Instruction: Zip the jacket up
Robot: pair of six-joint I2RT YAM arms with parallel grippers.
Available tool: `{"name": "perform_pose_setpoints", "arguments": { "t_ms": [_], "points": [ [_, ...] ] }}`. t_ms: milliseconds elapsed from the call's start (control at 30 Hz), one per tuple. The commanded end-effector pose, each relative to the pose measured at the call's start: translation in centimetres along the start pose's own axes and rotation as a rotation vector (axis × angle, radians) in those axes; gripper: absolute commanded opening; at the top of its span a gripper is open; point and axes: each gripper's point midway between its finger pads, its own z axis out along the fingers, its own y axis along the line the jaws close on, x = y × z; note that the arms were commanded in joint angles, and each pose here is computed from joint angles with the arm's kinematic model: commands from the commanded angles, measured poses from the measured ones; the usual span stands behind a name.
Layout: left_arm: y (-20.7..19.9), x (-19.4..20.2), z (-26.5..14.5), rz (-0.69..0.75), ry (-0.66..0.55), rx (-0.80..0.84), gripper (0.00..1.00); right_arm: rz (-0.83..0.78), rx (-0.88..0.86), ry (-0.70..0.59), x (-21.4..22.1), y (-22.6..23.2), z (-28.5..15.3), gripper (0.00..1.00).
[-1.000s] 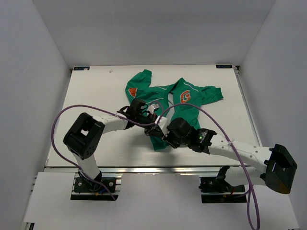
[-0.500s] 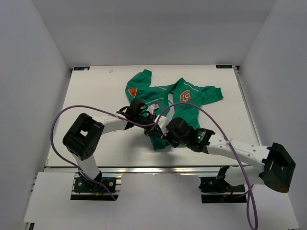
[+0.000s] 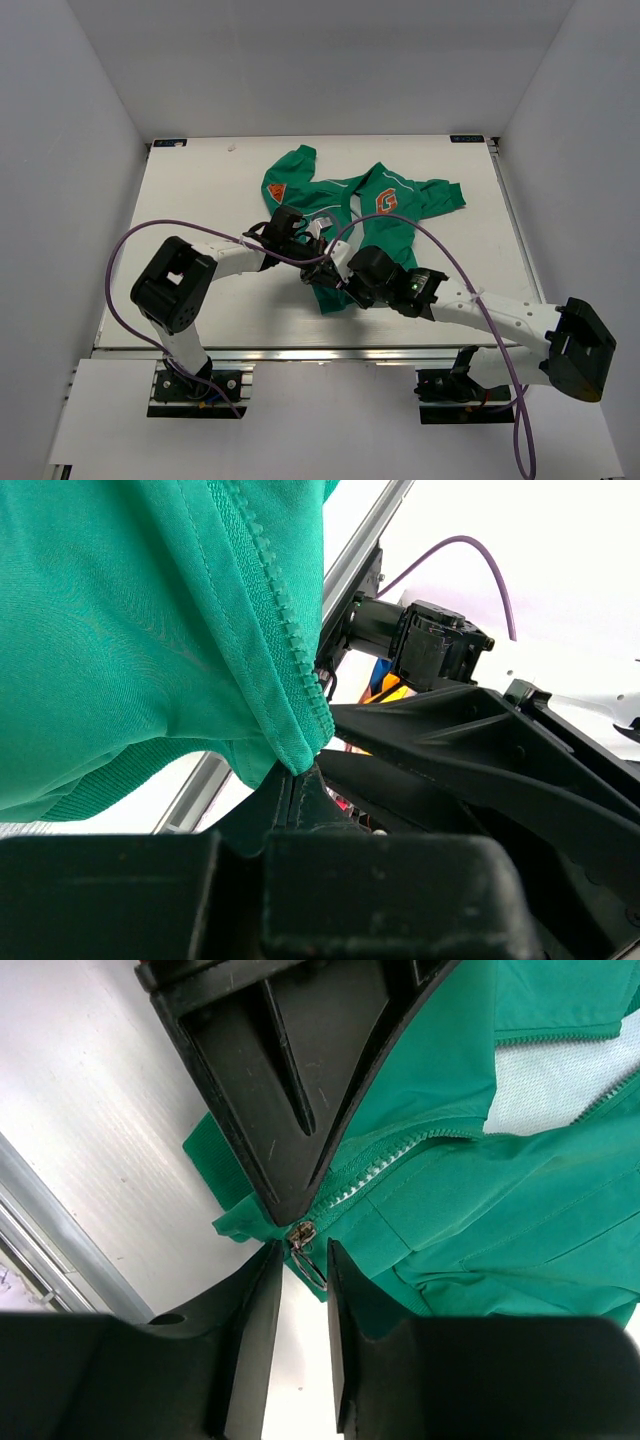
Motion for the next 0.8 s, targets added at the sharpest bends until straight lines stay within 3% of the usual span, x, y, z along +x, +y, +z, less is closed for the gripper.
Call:
{"name": "perform_pose_setpoints", "arguments": {
  "t_ms": [0,300,367,633,767],
  "points": [
    [-1.4,0.4,-0.8,0.049,0.003,0.039,0.0,0.02,0.005,-0.012,0.1,-0.1,-0.4,0.32],
    [-1.5,0.4,-0.8,0.054,0.005,0.04,0.0,0.034,-0.021,-0.014,0.6,0.3,-0.6,0.33],
    [-1.5,0.4,-0.8,0.056,0.006,0.039,0.0,0.035,-0.022,-0.01,0.7,0.3,-0.5,0.25],
    [-1.6,0.4,-0.9,0.062,0.005,0.039,0.0,0.044,-0.023,-0.072,-0.6,0.2,-0.7,0.14],
    [-1.6,0.4,-0.9,0.064,0.006,0.038,0.0,0.04,-0.029,-0.043,-0.1,0.3,-0.6,0.06]
  ]
}}
